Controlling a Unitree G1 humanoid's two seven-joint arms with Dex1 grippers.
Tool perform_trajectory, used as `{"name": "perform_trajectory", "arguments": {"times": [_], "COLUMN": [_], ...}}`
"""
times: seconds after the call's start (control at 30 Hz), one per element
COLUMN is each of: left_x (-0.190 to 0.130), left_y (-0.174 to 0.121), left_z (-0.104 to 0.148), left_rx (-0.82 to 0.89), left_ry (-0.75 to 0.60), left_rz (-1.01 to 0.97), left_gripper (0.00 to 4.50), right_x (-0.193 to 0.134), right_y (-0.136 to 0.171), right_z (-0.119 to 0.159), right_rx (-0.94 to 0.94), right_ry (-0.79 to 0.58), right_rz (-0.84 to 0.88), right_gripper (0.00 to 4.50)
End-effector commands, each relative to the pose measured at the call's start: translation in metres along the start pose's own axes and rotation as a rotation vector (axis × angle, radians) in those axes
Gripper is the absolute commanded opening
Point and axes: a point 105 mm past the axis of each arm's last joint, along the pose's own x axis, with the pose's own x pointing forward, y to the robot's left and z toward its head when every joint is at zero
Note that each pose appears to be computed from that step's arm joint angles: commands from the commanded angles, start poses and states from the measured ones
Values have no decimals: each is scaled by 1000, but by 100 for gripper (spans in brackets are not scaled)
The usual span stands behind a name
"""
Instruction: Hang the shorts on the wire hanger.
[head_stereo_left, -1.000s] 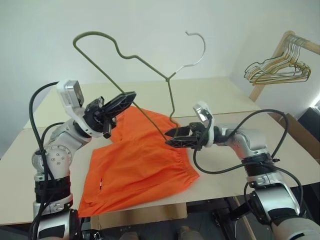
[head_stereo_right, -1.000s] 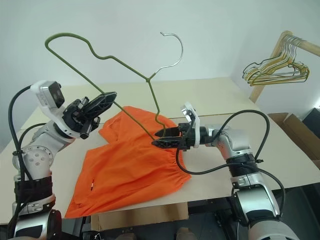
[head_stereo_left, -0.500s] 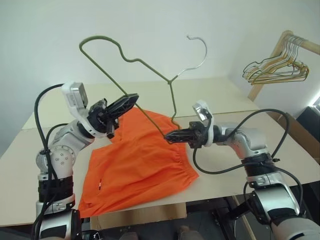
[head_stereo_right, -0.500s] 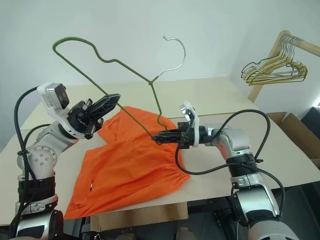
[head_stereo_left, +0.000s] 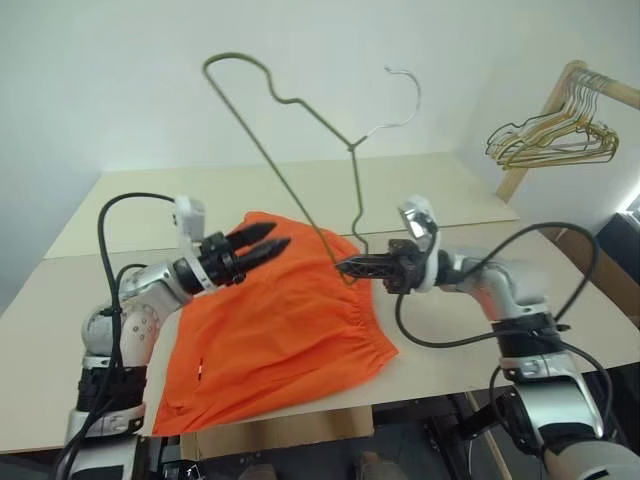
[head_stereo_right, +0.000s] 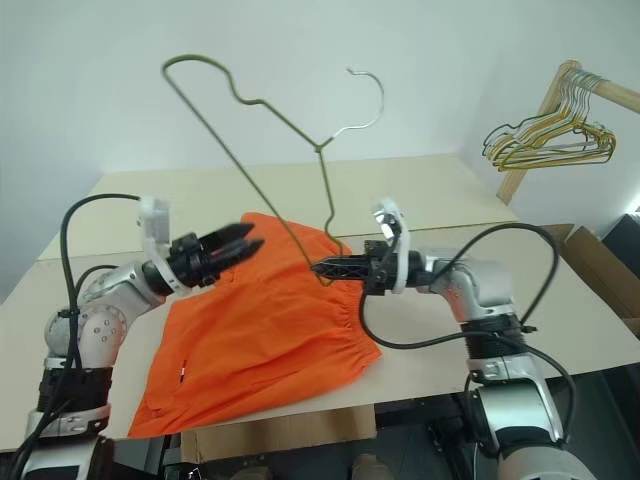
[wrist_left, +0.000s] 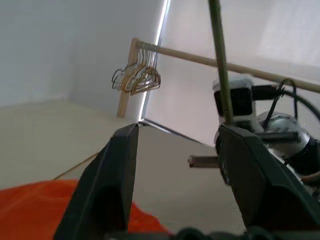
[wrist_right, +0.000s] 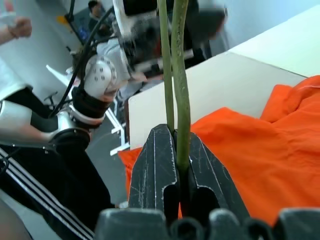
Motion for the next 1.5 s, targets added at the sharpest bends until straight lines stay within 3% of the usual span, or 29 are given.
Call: {"name": "perform_trajectory", "arguments": {"times": [0.03, 0.2, 0.33, 0.53, 0.73, 1.03, 1.5], "left_x": [-7, -20, -26, -29, -33, -32, -37], "left_y": [1, -6, -9, -15, -17, -20, -26], "left_z": [-6, -23, -35, -38, -47, -45, -47], "left_rx": [102, 284, 469, 552, 563, 555, 552], "left_ry": [79, 270, 426, 497, 549, 536, 549], "left_rz": [1, -55, -107, -195, -235, -241, -243], "left_gripper": [429, 446, 446, 446, 446, 446, 446], "right_x": [-23, -73, -111, -163, -195, -194, -184], "right_y": [10, 12, 35, 62, 67, 50, 32], "right_z": [11, -25, -56, -96, -115, -132, -133], "right_rx": [34, 320, 563, 755, 832, 859, 822], "right_ry": [-36, 111, 173, 243, 315, 352, 363], "right_rz": [-45, -234, -257, -303, -389, -417, -378], "right_gripper": [0, 0, 0, 0, 0, 0, 0]}}
